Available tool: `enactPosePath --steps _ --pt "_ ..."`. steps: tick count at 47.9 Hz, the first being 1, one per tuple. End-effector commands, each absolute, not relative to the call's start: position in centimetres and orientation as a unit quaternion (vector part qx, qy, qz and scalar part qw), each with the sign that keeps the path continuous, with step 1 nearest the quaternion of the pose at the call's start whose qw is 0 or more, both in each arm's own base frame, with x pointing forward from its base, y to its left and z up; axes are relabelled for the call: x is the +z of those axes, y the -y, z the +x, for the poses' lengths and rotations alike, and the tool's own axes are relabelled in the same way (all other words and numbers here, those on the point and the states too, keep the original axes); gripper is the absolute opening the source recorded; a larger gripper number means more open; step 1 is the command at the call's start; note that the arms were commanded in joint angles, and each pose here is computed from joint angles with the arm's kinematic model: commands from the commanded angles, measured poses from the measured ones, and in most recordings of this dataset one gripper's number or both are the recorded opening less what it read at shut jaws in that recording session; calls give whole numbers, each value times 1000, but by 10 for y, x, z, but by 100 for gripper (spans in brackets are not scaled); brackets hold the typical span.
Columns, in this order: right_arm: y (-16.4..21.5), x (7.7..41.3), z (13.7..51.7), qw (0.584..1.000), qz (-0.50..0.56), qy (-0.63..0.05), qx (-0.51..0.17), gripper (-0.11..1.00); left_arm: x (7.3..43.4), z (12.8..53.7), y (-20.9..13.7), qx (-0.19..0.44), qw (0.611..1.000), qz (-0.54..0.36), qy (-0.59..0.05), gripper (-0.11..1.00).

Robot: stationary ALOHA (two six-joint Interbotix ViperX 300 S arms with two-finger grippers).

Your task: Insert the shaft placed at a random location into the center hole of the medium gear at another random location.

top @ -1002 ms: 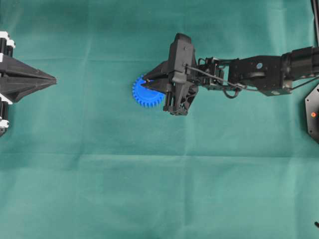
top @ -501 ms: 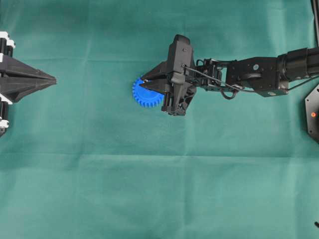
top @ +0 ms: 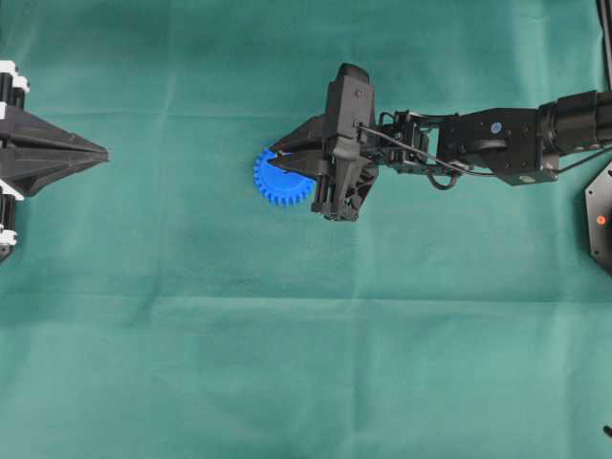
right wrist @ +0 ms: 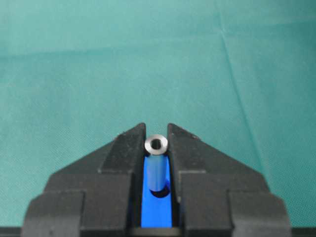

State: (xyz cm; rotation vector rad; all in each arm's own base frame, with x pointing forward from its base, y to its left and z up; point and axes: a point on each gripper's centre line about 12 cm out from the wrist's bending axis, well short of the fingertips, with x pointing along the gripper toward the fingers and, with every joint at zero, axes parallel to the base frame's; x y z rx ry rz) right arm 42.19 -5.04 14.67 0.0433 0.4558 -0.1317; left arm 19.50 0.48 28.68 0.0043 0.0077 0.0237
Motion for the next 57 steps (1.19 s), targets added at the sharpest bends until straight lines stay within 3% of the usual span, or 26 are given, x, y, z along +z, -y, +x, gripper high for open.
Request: enactPosePath --steps 1,57 --pt "49 165 424 977 17 -201 -63 13 296 197 -5 12 1000 3 7 0" --pt "54 124 427 968 21 -239 -69 13 296 197 -5 12 1000 3 7 0"
